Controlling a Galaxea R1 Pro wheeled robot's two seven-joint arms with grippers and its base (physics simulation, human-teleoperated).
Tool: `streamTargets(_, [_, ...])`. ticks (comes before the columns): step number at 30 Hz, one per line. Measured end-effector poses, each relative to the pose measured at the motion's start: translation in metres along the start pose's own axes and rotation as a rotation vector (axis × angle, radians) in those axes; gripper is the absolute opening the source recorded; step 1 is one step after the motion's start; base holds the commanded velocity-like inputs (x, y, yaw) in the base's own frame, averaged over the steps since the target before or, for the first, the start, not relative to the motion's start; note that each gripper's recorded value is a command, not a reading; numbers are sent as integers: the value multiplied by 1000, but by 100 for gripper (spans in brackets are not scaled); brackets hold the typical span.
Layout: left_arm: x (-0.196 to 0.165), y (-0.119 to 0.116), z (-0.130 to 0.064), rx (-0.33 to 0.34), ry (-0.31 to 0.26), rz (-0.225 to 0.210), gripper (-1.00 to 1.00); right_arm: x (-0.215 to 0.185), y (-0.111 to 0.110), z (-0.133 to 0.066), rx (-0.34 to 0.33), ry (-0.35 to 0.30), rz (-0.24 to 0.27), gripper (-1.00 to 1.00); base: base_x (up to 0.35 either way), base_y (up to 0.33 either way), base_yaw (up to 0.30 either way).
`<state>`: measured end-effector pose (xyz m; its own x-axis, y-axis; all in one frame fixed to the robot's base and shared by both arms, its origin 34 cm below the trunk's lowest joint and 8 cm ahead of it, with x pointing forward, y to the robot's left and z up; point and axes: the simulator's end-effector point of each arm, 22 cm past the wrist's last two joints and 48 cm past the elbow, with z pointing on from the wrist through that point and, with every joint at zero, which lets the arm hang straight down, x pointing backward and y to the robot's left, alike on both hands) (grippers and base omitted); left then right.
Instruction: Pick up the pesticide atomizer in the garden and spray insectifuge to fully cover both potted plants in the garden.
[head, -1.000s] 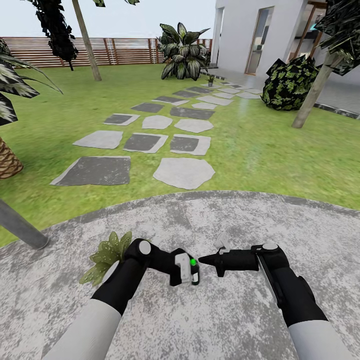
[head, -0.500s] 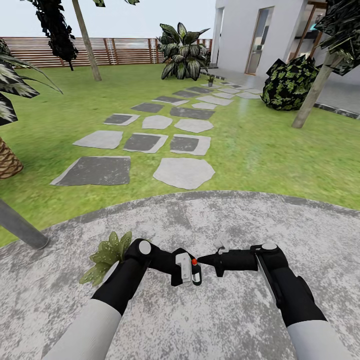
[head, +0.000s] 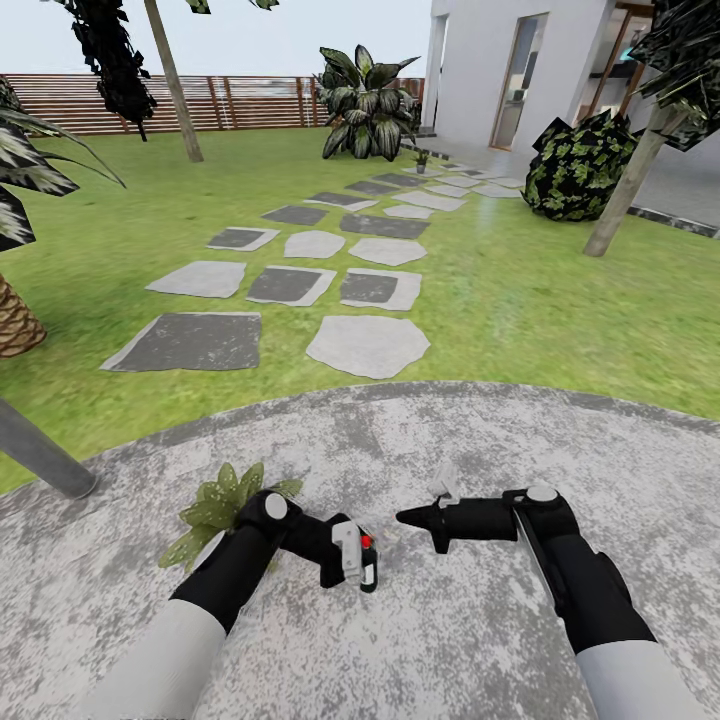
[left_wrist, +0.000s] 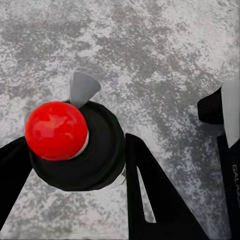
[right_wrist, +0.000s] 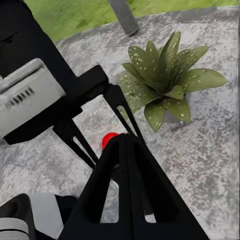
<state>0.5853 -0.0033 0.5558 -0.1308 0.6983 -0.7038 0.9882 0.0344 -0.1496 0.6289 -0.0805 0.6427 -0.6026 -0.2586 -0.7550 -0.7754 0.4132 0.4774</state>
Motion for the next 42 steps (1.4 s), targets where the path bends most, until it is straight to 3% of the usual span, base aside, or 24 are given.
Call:
streamTargets(4, [25,8,-10,-29,34,-26,-100,-1,1,0,-5,-9,-28,-100,0,0,0])
streamTargets(10, [36,19,-21,-66,29,-84,-100,5,-1,-4,2,-4,-21,-100,0,0,0])
streamTargets(12, [40,25,-26,-87,30,-151,-100,16,-22,-27,54,22,-20,-100,0,0,0])
streamTargets(14, [43,31,-29,-115,26,-187,-100,24,-46,-58,121,39,-14,-100,0,0,0])
streamTargets(15, [45,37,-32,-141,19,-210,-100,26,-66,-86,181,30,-1,100,0,0,0])
streamTargets(20, [50,47,-39,-193,-14,-272,-100,13,-124,-186,410,-127,80,100,0,0,0])
streamTargets(23, [63,32,-31,-179,-13,-309,-100,11,-135,-211,467,-179,106,100,0,0,0])
streamTargets(28, [72,26,-31,-195,-46,-379,-100,19,-149,-221,527,-188,133,100,0,0,0])
streamTargets(33, [72,27,-30,-202,-66,-405,-100,31,-169,-235,627,-183,171,100,0,0,0])
streamTargets(42, [75,27,-31,-206,-70,-419,-100,35,-172,-238,635,-192,190,100,0,0,0])
